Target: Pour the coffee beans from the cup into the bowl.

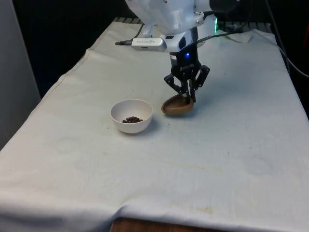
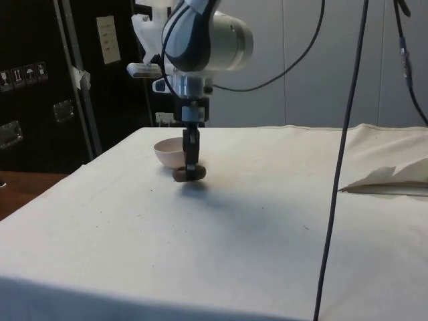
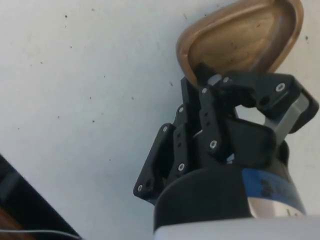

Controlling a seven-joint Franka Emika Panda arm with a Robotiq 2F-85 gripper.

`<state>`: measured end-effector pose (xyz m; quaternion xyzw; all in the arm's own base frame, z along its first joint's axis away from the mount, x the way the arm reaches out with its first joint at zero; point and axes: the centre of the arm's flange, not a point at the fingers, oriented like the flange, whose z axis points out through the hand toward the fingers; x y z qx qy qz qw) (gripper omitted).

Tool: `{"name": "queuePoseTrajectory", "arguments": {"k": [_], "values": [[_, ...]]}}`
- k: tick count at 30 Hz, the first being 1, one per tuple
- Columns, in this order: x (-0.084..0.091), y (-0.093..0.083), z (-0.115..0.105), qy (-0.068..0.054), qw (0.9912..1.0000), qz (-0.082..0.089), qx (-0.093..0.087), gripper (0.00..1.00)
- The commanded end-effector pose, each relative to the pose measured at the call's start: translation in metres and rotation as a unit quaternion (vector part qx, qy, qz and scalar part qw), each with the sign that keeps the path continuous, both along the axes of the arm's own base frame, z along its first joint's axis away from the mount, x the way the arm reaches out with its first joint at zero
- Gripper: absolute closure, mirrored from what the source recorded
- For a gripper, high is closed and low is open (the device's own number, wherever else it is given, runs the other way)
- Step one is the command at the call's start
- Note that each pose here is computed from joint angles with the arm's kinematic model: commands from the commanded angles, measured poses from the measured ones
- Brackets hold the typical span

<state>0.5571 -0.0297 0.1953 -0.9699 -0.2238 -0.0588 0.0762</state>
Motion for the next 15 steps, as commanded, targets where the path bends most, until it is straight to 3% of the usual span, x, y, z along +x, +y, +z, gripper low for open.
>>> {"name": "queuePoseTrajectory", "arguments": {"k": [1, 6, 7, 8, 15], "values": [[-0.0015, -0.0001, -0.0015, -0.006, 0.99993, -0.002, -0.01, 0.99], [-0.005, 0.0013, -0.0032, -0.017, 0.99968, 0.0, -0.019, 0.99], [-0.0035, 0.0013, -0.0031, -0.012, 0.99986, 0.001, -0.011, 0.99], [-0.0057, 0.002, -0.0033, -0.018, 0.99961, 0.0, -0.021, 0.99], [-0.0091, 0.0046, -0.0058, -0.028, 0.99889, 0.005, -0.037, 0.99]]}}
